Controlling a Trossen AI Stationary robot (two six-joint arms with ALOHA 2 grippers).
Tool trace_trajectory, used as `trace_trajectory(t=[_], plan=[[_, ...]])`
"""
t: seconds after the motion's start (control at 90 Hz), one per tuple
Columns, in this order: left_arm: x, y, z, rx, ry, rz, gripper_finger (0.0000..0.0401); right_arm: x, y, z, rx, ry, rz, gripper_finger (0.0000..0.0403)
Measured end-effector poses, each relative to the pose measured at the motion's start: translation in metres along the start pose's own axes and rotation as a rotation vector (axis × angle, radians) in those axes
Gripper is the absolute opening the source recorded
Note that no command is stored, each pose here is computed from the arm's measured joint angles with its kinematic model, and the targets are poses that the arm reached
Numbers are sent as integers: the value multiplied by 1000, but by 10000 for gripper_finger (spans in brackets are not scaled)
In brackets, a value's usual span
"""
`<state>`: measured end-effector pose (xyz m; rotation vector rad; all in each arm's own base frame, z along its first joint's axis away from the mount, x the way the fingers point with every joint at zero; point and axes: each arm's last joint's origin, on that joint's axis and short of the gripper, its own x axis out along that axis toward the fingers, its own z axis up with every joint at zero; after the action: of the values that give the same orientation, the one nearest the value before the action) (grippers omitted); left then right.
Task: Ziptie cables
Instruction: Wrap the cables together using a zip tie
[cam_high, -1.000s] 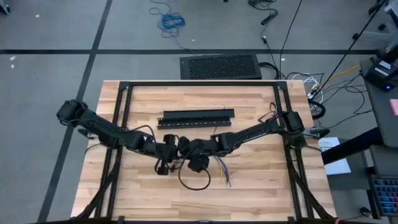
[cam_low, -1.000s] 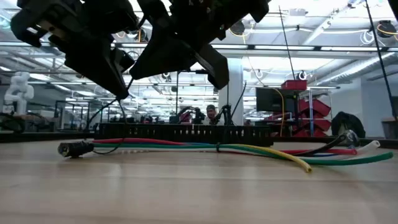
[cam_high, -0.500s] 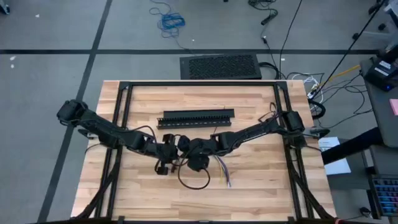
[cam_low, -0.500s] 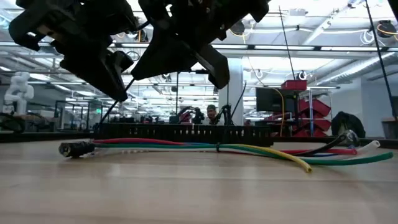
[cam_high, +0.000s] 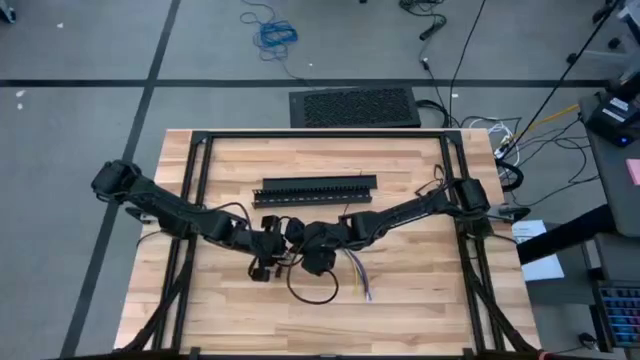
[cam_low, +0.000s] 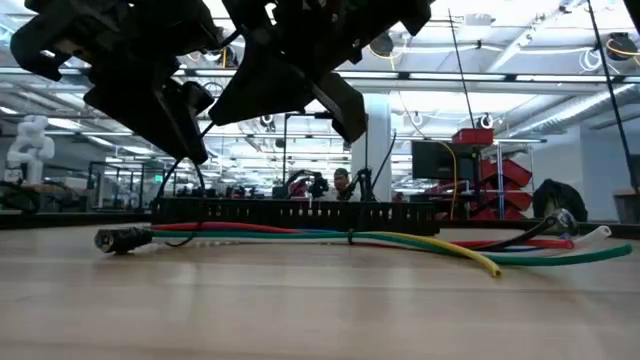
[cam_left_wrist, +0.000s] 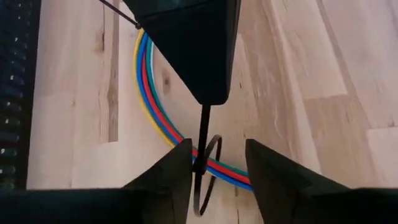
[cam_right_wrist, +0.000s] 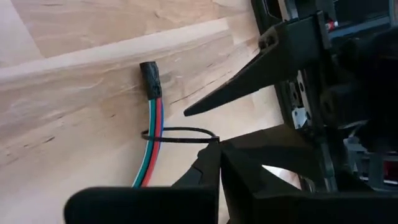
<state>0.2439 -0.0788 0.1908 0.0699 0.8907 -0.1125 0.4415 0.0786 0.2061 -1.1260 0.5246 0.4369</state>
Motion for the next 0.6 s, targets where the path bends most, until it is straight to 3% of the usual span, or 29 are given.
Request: trace_trajectory(t=[0.278, 0.433, 0.6], plan=[[0, 6, -3, -14, 35, 19, 70, 0, 1, 1, -5, -1, -2, 0], [0, 6, -4, -12, 53, 23, 14, 0, 0, 1, -5, 18, -17, 0], [0, 6, -4, -13, 47, 22, 13, 0, 0, 1, -2, 20, -20, 0]])
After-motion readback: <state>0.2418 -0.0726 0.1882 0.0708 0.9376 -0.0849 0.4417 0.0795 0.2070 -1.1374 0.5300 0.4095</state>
